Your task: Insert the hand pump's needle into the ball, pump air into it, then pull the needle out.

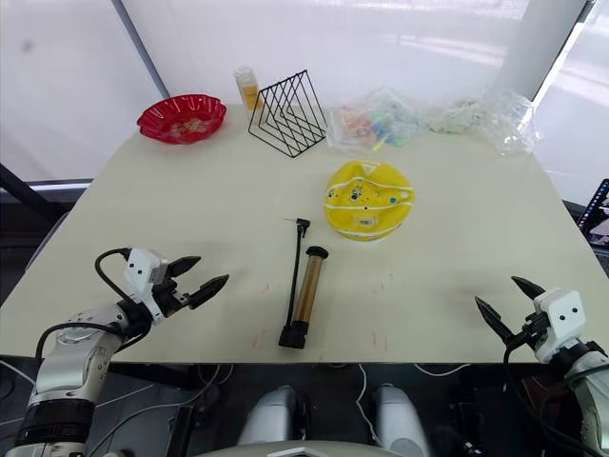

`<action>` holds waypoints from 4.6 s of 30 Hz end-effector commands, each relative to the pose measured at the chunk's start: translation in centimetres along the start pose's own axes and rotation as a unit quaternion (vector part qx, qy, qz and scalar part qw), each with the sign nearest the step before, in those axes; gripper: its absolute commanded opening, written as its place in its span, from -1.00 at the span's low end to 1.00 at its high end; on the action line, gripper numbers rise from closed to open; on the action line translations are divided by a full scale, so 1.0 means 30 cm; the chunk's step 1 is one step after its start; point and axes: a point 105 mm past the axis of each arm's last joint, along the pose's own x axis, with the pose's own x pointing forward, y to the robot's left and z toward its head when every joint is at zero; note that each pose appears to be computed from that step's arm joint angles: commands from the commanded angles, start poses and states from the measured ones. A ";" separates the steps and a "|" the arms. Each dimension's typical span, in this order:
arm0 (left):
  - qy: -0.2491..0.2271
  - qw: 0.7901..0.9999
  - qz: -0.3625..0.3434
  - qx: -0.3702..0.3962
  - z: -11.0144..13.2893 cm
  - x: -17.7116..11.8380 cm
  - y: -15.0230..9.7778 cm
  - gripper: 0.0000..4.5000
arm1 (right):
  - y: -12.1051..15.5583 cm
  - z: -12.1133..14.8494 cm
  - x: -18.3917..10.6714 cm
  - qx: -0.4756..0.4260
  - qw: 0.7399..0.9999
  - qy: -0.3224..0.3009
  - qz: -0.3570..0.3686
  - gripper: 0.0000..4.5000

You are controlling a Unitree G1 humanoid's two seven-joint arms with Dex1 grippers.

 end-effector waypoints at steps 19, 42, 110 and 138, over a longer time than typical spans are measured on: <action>-0.014 1.000 -0.010 0.010 0.021 0.002 -0.003 1.00 | -0.008 0.040 -0.059 -0.010 0.999 -0.030 0.010 1.00; -0.024 0.995 0.071 -0.071 0.199 0.275 -0.163 1.00 | 0.165 0.219 -0.058 -0.020 0.972 -0.097 0.215 1.00; -0.053 0.993 0.102 0.013 0.199 0.336 -0.205 -0.94 | 0.233 0.352 0.010 -0.028 0.958 -0.158 0.238 1.00; -0.176 0.934 -0.240 0.197 0.290 0.371 -0.580 -0.94 | 0.365 0.442 0.125 0.182 0.960 -0.129 0.169 1.00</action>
